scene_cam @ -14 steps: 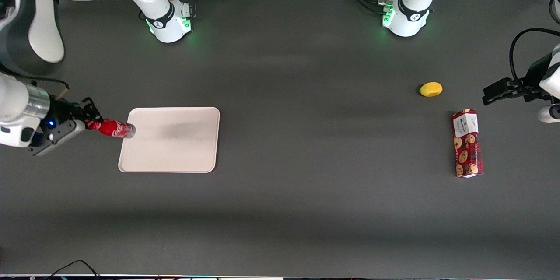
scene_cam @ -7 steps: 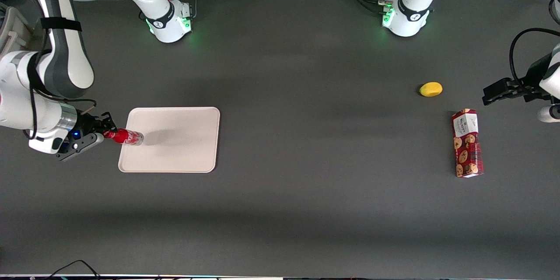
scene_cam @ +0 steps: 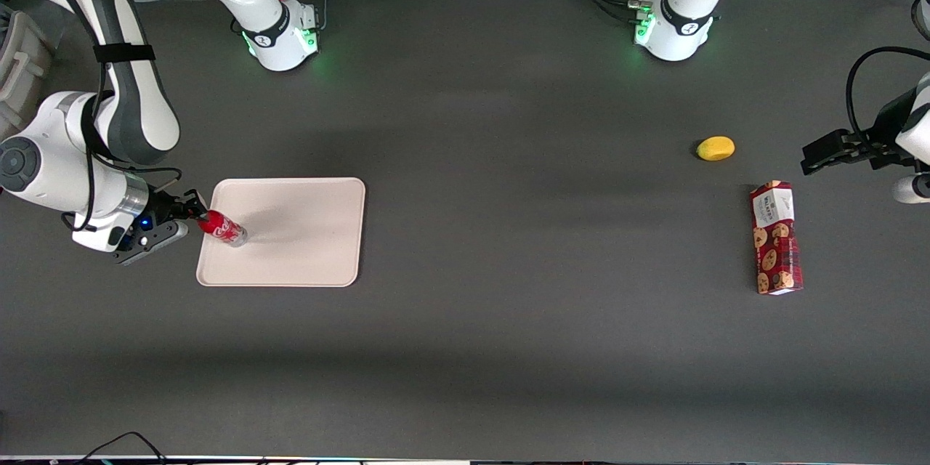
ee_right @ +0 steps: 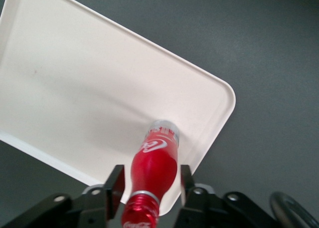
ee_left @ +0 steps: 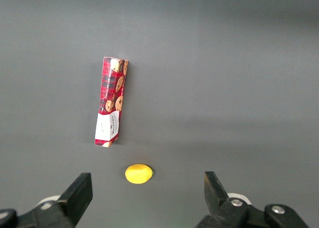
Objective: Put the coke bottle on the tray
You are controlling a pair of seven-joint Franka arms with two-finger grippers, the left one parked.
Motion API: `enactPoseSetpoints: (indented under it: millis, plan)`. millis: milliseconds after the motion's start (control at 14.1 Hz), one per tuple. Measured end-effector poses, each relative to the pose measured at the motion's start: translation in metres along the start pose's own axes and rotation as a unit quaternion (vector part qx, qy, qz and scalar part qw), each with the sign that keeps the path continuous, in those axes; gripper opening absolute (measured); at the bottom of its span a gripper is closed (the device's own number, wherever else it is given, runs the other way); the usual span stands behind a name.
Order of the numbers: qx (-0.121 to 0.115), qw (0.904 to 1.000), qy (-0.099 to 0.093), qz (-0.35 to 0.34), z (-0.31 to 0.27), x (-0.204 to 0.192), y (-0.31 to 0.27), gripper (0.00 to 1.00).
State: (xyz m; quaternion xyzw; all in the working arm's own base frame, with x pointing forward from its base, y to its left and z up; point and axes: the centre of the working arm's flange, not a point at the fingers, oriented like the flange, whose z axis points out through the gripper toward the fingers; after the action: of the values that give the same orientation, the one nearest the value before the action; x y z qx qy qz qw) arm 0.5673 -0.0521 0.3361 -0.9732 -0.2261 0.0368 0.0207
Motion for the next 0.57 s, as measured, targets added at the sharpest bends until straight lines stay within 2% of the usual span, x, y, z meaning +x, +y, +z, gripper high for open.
enactPoseSetpoints:
  millis: [283, 567]
  plan:
    - [-0.002, 0.9995, 0.01, 0.029, -0.026, 0.008, 0.0, 0.98]
    - [0.013, 0.9951, 0.01, 0.098, -0.138, 0.028, -0.03, 1.0]
